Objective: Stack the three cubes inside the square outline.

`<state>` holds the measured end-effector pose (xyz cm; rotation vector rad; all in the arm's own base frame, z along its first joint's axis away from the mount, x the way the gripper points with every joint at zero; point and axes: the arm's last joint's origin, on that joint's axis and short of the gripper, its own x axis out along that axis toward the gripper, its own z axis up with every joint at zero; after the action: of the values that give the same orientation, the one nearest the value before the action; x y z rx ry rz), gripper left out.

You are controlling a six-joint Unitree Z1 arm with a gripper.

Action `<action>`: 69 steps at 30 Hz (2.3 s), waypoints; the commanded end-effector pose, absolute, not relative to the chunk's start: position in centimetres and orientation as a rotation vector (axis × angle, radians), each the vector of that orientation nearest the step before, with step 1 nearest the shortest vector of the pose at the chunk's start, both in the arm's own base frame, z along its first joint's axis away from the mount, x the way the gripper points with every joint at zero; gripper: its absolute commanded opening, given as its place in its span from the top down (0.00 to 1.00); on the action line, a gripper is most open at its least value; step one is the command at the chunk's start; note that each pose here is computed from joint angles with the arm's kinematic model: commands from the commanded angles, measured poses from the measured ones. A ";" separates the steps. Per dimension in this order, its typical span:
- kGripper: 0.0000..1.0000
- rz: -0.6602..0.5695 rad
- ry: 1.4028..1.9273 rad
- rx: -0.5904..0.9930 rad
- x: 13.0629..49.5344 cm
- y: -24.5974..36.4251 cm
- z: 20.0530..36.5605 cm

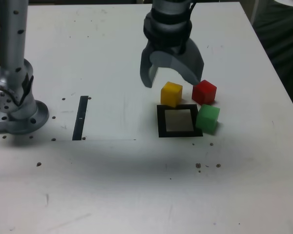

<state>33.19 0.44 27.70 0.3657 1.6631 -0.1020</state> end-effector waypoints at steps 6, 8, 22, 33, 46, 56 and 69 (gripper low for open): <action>0.00 -0.211 1.640 0.506 34.8 1.9 28.2; 0.00 -0.244 1.628 0.551 35.2 2.3 28.4; 0.01 -0.454 1.602 0.777 38.4 4.6 28.7; 0.01 -0.486 1.636 0.797 40.9 5.0 26.1; 0.04 -0.511 1.653 0.790 43.3 4.8 23.5; 0.13 -0.540 1.680 0.774 44.2 3.7 21.3; 0.64 -0.499 1.683 0.759 44.7 3.7 20.6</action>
<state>44.63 3.76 20.82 0.7588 1.6798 -0.4978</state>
